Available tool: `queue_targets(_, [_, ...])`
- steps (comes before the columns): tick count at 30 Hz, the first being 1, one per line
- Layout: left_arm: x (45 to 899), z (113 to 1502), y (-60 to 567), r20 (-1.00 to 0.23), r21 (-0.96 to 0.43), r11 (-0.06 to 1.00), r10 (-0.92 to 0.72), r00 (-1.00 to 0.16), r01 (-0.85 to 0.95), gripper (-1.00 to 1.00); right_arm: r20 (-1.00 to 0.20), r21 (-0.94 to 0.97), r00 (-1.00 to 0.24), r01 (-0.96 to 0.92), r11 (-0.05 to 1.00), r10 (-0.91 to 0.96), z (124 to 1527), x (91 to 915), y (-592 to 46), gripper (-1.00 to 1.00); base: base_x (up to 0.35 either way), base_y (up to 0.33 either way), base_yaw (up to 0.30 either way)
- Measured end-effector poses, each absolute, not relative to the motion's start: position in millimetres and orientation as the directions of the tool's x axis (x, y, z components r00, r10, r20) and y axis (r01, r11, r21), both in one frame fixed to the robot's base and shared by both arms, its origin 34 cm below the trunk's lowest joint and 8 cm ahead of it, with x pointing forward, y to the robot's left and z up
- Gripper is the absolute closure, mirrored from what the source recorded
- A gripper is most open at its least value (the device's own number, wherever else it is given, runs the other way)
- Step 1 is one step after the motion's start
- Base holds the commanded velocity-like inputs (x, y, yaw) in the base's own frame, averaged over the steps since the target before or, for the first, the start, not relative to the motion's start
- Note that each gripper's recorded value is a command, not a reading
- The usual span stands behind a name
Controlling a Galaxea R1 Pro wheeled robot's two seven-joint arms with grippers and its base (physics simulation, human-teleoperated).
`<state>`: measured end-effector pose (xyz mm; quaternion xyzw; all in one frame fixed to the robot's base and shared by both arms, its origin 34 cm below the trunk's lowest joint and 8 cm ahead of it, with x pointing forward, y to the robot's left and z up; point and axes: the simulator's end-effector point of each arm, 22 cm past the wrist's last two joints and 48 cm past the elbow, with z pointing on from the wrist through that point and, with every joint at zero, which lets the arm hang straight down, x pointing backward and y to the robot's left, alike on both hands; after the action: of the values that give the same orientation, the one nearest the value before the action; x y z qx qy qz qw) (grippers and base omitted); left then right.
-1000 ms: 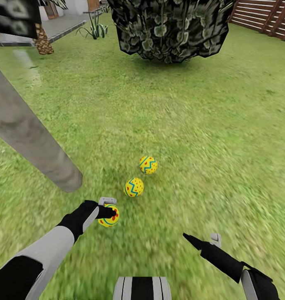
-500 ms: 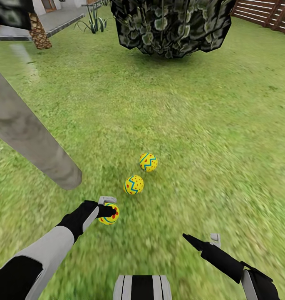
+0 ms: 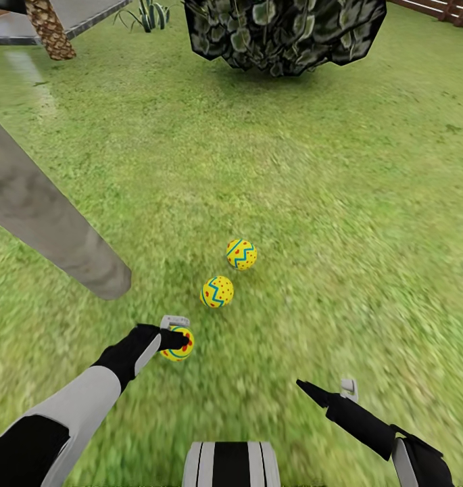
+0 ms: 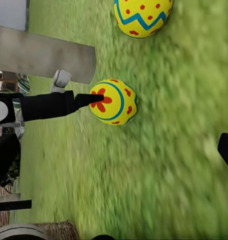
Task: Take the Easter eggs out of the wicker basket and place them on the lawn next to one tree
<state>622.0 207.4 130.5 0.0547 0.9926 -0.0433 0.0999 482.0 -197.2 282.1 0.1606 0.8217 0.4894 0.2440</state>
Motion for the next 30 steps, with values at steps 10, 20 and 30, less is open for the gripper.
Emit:
queue_targets(10, [623, 130, 207, -0.207, -0.083, 0.991, 0.089, -0.974, 0.108, -1.00, -0.242, 0.881, -0.830, 0.028, 0.471, 0.502, 281, 482, -198, -1.00, 0.000, 0.000, 0.000])
queue_targets(20, [619, 130, 209, -0.196, -0.082, 0.991, 0.084, -0.977, 0.102, -1.00, -0.246, 0.881, -0.829, 0.025, 0.473, 0.502, 283, 482, -198, -1.00, 0.000, 0.000, 0.000])
queue_targets(30, [632, 152, 208, -0.231, -0.081, 0.991, 0.081, -0.970, 0.103, -1.00, -0.280, 0.880, -0.818, -0.010, 0.474, 0.502, 300, 491, -198, -1.00, 0.000, 0.000, 0.000])
